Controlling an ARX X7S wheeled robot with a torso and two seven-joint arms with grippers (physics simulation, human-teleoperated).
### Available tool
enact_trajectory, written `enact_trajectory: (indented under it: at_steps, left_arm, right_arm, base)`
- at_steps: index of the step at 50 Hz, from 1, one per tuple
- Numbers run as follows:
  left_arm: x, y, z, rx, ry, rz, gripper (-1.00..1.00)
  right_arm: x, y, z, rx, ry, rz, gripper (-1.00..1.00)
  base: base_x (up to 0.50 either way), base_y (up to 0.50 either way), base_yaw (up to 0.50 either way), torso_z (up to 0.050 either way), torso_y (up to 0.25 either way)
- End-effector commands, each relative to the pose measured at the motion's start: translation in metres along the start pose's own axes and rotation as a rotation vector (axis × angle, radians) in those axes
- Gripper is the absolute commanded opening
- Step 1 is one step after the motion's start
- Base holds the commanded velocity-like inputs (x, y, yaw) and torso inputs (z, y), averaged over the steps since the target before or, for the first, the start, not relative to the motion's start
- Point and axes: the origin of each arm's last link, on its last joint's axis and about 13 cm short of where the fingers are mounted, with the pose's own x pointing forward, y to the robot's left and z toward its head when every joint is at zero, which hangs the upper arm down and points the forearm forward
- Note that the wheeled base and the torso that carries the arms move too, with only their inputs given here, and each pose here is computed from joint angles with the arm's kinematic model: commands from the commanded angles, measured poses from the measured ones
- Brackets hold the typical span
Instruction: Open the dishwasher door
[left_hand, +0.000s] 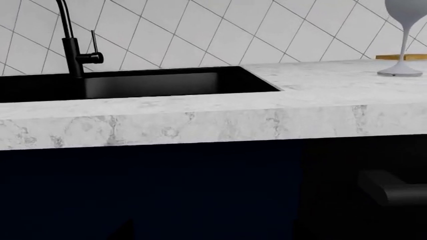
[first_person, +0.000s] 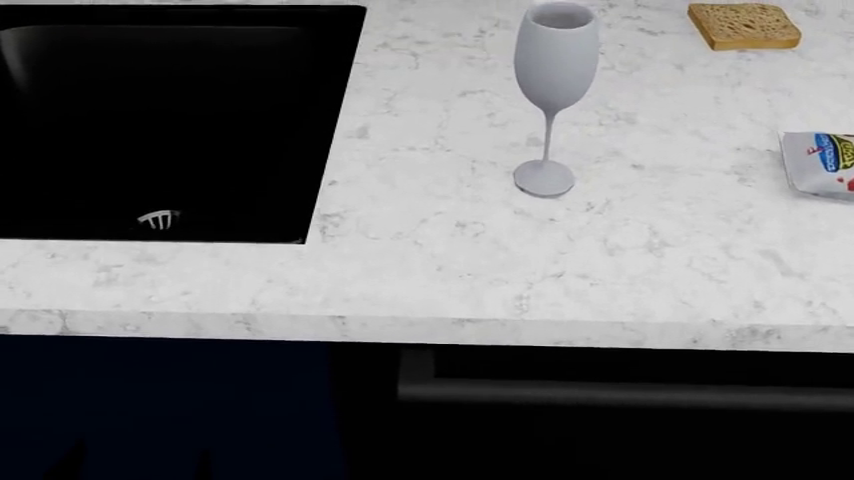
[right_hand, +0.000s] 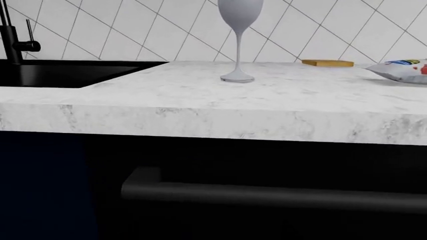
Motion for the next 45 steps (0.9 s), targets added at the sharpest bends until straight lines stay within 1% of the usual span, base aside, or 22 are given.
enact_trajectory:
  at_steps: [1, 9, 12, 16, 18, 19, 20, 21, 23, 24, 26, 28, 29, 31, 32, 33, 37, 38, 40, 41, 43, 45]
  left_arm:
    - [-0.001, 0.000, 0.001, 0.006, -0.003, -0.001, 1.00]
    - [0.000, -0.002, 0.003, 0.008, -0.003, -0.004, 1.00]
    - [0.000, -0.002, 0.003, 0.010, -0.003, -0.007, 1.00]
    - [-0.001, -0.002, 0.001, 0.008, -0.005, -0.009, 1.00]
    - [-0.001, -0.002, 0.001, 0.005, -0.006, -0.009, 1.00]
    - [-0.001, -0.002, 0.002, 0.004, -0.007, -0.009, 1.00]
    - [-0.001, -0.001, 0.002, 0.003, -0.008, -0.008, 1.00]
    - [-0.001, -0.002, 0.002, 0.002, -0.010, -0.009, 1.00]
    - [-0.001, -0.001, 0.003, 0.001, -0.012, -0.009, 1.00]
    - [-0.001, -0.001, 0.003, 0.001, -0.012, -0.010, 1.00]
    - [-0.001, -0.001, 0.004, 0.001, -0.013, -0.009, 1.00]
    - [-0.001, -0.001, 0.005, -0.001, -0.016, -0.009, 1.00]
    - [-0.001, -0.001, 0.005, -0.003, -0.016, -0.008, 1.00]
    - [-0.002, -0.001, 0.004, -0.001, -0.015, -0.009, 1.00]
    - [-0.002, -0.001, 0.005, -0.001, -0.016, -0.009, 1.00]
    - [-0.001, -0.001, 0.005, 0.001, -0.017, -0.010, 1.00]
    - [0.000, -0.002, 0.005, -0.001, -0.021, -0.012, 1.00]
    - [0.000, -0.002, 0.005, -0.001, -0.021, -0.012, 1.00]
    - [0.000, -0.002, 0.003, -0.001, -0.019, -0.012, 1.00]
    - [0.000, -0.002, 0.003, -0.001, -0.020, -0.012, 1.00]
    - [0.000, -0.002, 0.004, -0.002, -0.022, -0.010, 1.00]
    - [0.000, -0.001, 0.005, -0.002, -0.024, -0.007, 1.00]
  right_arm:
    - [-0.002, -0.001, 0.000, -0.003, -0.010, -0.007, 1.00]
    - [-0.003, -0.002, 0.000, -0.005, -0.005, -0.013, 1.00]
    - [-0.005, -0.003, -0.001, -0.038, -0.006, -0.013, 1.00]
    - [-0.010, -0.010, 0.007, -0.209, -0.001, -0.011, 1.00]
    - [-0.013, -0.016, 0.014, -0.327, 0.002, 0.015, 1.00]
    - [-0.013, -0.019, 0.015, -0.402, 0.010, 0.024, 1.00]
    - [-0.013, -0.020, 0.016, -0.423, 0.009, 0.024, 1.00]
    - [-0.014, -0.023, 0.018, -0.472, 0.012, 0.033, 1.00]
    - [-0.014, -0.028, 0.020, -0.602, 0.005, 0.043, 1.00]
    - [-0.015, -0.029, 0.021, -0.629, 0.005, 0.049, 1.00]
    - [-0.015, -0.033, 0.021, -0.735, 0.007, 0.066, 1.00]
    - [-0.015, -0.034, 0.023, -0.794, 0.010, 0.085, 1.00]
    - [-0.015, -0.035, 0.024, -0.842, 0.010, 0.097, 1.00]
    - [-0.014, -0.037, 0.027, -0.893, 0.013, 0.106, 1.00]
    - [-0.014, -0.037, 0.027, -0.904, 0.016, 0.109, 1.00]
    - [-0.014, -0.038, 0.029, -0.945, 0.011, 0.109, 1.00]
    - [-0.013, -0.039, 0.030, -1.053, 0.014, 0.153, 1.00]
    - [-0.013, -0.039, 0.030, -1.068, 0.015, 0.162, 1.00]
    - [-0.010, -0.040, 0.031, -1.133, 0.017, 0.186, 1.00]
    - [-0.010, -0.039, 0.032, -1.142, 0.018, 0.193, 1.00]
    - [-0.007, -0.039, 0.031, -1.188, 0.023, 0.222, 1.00]
    - [-0.006, -0.038, 0.030, -1.198, 0.031, 0.244, 1.00]
  base:
    - [0.00, 0.00, 0.00, 0.000, 0.000]
    - [0.00, 0.00, 0.00, 0.000, 0.000]
    - [0.00, 0.00, 0.00, 0.000, 0.000]
    - [0.00, 0.00, 0.00, 0.000, 0.000]
    - [0.00, 0.00, 0.00, 0.000, 0.000]
    - [0.00, 0.00, 0.00, 0.000, 0.000]
    - [0.00, 0.00, 0.00, 0.000, 0.000]
    - [0.00, 0.00, 0.00, 0.000, 0.000]
    - [0.00, 0.00, 0.00, 0.000, 0.000]
    - [0.00, 0.00, 0.00, 0.000, 0.000]
    - [0.00, 0.00, 0.00, 0.000, 0.000]
    - [0.00, 0.00, 0.00, 0.000, 0.000]
    - [0.00, 0.00, 0.00, 0.000, 0.000]
    - [0.00, 0.00, 0.00, 0.000, 0.000]
    - [0.00, 0.00, 0.00, 0.000, 0.000]
    - [0.00, 0.00, 0.00, 0.000, 0.000]
    - [0.00, 0.00, 0.00, 0.000, 0.000]
    - [0.00, 0.00, 0.00, 0.000, 0.000]
    - [0.00, 0.00, 0.00, 0.000, 0.000]
    - [0.00, 0.00, 0.00, 0.000, 0.000]
    - [0.00, 0.00, 0.00, 0.000, 0.000]
    - [0.00, 0.00, 0.00, 0.000, 0.000]
